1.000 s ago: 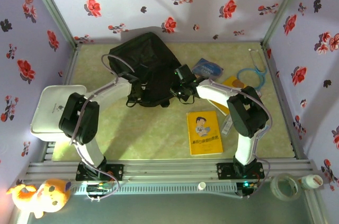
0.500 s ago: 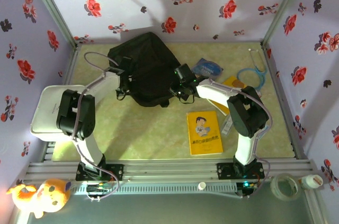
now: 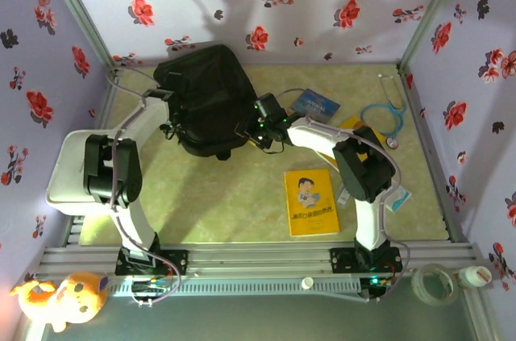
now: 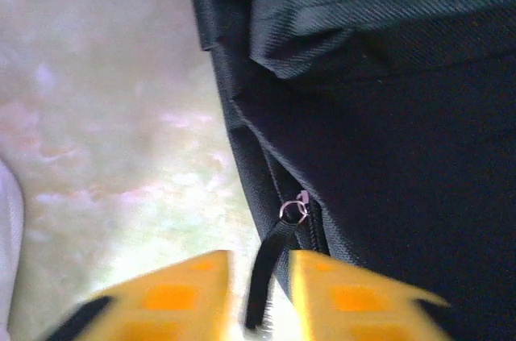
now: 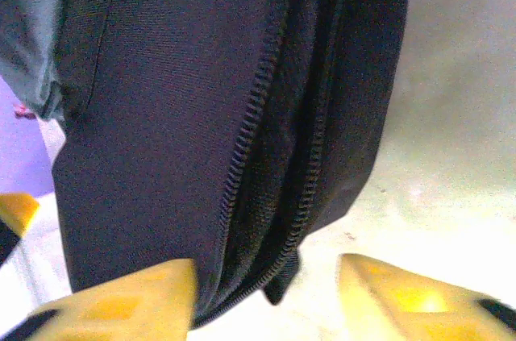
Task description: Pack the student bag
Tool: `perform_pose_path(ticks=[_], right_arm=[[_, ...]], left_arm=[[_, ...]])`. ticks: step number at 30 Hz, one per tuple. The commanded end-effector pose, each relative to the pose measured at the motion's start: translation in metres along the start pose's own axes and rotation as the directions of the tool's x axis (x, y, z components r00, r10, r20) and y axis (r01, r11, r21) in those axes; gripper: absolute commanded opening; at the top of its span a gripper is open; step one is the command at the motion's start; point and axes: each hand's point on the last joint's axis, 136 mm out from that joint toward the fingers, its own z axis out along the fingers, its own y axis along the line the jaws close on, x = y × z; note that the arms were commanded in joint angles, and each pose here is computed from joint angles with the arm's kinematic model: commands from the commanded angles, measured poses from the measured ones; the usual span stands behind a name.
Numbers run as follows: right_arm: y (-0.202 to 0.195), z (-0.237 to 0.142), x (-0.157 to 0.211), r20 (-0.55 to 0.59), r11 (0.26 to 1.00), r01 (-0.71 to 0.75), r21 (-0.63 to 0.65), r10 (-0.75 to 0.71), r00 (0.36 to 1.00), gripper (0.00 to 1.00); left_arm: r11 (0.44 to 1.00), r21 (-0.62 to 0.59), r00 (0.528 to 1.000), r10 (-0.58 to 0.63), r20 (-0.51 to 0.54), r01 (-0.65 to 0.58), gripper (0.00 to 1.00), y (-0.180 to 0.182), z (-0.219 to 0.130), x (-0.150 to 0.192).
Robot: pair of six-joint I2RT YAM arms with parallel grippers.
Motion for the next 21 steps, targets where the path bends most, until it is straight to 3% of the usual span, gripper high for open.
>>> perform_pose_path(ticks=[1,6,11,14,21], right_arm=[[0.002,-0.054,-0.026,0.132,0.995,0.089,0.048,-0.094,0.987,0.63],[-0.059,-0.107,-0.034,0.205,0.950,0.115,0.290,-0.179,0.962,0.74],[-0.121,-0.132,-0.004,0.127,0.883,0.123,0.452,-0.200,0.972,0.75],[-0.143,-0.130,0.022,0.054,0.884,0.114,0.453,-0.155,0.986,0.75],[-0.154,-0.112,0.058,-0.031,0.935,0.057,0.349,-0.049,0.998,0.74]], left_arm=[[0.999,-0.032,0.999,-0.021,0.049,0.022,0.45,0.018,-0.033,-0.009],[0.985,0.154,0.989,-0.093,0.115,0.075,0.72,0.001,-0.074,-0.013],[0.943,0.322,0.977,-0.143,0.160,0.085,0.91,-0.015,-0.101,-0.011],[0.909,0.410,0.973,-0.153,0.171,0.071,1.00,-0.028,-0.111,-0.009],[0.855,0.514,0.972,-0.173,0.160,0.068,1.00,-0.047,-0.128,-0.007]])
